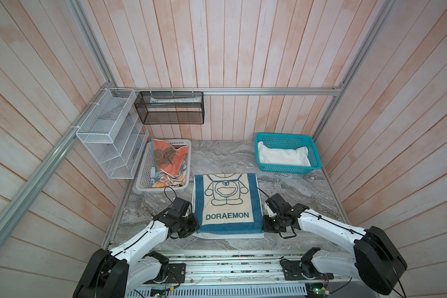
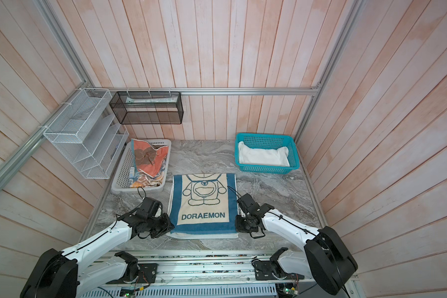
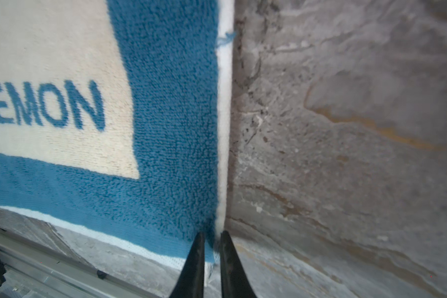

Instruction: Fold and stack the towels

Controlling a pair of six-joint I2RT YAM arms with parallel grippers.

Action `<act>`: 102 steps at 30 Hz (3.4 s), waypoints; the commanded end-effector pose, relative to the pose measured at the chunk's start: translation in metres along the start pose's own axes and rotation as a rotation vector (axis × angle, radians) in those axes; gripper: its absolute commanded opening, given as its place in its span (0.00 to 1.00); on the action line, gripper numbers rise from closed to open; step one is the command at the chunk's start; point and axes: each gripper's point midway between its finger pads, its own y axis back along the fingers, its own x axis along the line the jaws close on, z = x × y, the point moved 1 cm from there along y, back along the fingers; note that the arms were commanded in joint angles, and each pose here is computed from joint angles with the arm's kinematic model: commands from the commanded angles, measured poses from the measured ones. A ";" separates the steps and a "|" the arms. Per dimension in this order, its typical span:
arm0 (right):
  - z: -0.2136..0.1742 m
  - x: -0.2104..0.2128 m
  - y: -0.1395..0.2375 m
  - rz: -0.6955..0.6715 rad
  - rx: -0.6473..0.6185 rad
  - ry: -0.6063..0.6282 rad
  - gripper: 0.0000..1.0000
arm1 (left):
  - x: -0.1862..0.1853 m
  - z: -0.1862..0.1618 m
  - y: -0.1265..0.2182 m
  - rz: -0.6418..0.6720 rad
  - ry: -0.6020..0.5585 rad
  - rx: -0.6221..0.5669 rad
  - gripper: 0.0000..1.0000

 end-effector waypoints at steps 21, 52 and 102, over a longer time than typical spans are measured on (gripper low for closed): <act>0.006 -0.004 0.004 -0.037 -0.021 -0.002 0.03 | -0.020 0.008 0.017 -0.044 -0.040 -0.030 0.29; -0.018 0.006 0.044 0.057 0.001 -0.056 0.00 | -0.006 0.014 0.073 0.107 0.010 -0.136 0.00; 0.029 0.020 0.058 -0.154 -0.165 0.053 0.32 | -0.057 0.023 0.047 0.298 -0.331 -0.188 0.45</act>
